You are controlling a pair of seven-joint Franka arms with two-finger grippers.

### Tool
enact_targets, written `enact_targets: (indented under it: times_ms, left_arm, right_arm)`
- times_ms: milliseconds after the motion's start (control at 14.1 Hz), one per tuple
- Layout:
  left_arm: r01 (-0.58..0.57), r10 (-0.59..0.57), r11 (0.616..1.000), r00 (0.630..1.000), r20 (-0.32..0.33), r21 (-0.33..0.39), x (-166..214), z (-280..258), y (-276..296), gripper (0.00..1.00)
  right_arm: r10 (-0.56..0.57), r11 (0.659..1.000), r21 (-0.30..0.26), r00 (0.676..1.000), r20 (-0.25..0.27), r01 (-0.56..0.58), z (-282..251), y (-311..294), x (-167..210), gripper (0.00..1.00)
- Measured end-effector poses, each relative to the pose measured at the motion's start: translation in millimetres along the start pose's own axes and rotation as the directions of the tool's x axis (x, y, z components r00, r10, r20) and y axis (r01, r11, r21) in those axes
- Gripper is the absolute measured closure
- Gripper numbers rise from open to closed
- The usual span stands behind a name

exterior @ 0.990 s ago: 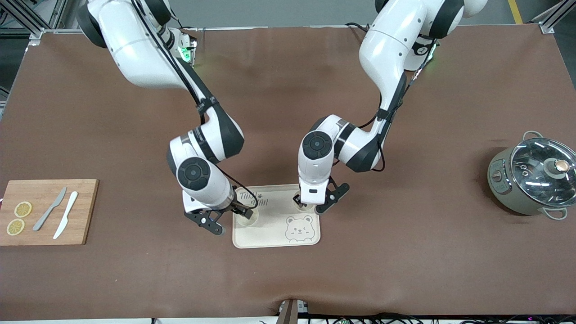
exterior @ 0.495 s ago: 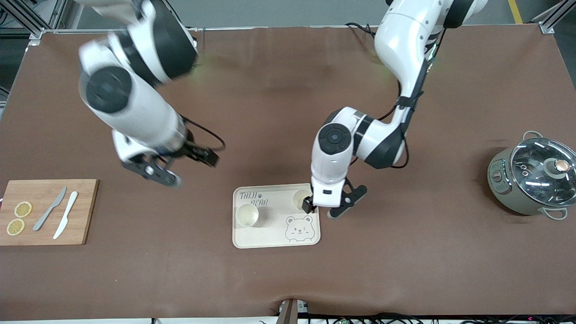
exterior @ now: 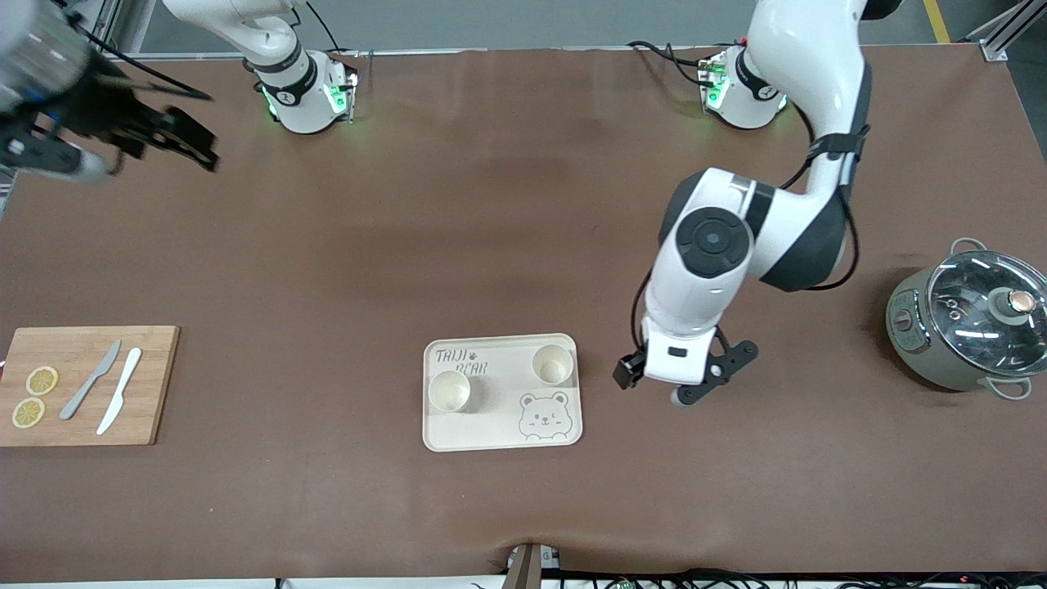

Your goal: Place white IKEA cup upright on tray with both arms

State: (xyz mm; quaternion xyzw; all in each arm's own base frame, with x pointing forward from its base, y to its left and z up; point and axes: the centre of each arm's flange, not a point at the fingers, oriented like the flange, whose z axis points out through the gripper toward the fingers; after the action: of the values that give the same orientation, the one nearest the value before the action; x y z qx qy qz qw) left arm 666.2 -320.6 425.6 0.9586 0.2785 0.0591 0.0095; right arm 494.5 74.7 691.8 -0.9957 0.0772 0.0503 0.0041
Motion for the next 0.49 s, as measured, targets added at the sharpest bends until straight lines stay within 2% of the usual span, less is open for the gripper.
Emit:
enact_targets:
  times_ms: [141, 283, 354, 495]
  left_arm:
    - [-0.05, 0.05, 0.999, 0.998, 0.046, -0.006, 21.6, -16.8, -22.1, 0.0]
    - [-0.094, 0.093, 0.996, 0.993, 0.076, 0.006, 42.0, -33.6, -46.9, 0.0]
    - [-0.119, 0.118, 0.993, 0.989, 0.086, 0.01, 51.9, -43.2, -59.9, 0.0]
    - [-0.167, 0.164, 0.986, 0.981, 0.106, 0.017, 69.5, -61.0, -85.6, 0.0]
  right_arm:
    - [-0.044, 0.999, 0.005, 0.999, -0.019, 0.044, 2.7, 57.8, -2.2, 0.0]
    - [-0.073, 0.997, 0.013, 0.995, -0.07, 0.074, 11.7, 98.8, 13.0, 0.0]
    - [-0.079, 0.997, 0.013, 0.993, -0.09, 0.08, 20.5, 110.0, 21.7, 0.0]
    - [-0.078, 0.997, 0.014, 0.993, -0.093, 0.08, 39.6, 116.4, 32.8, 0.0]
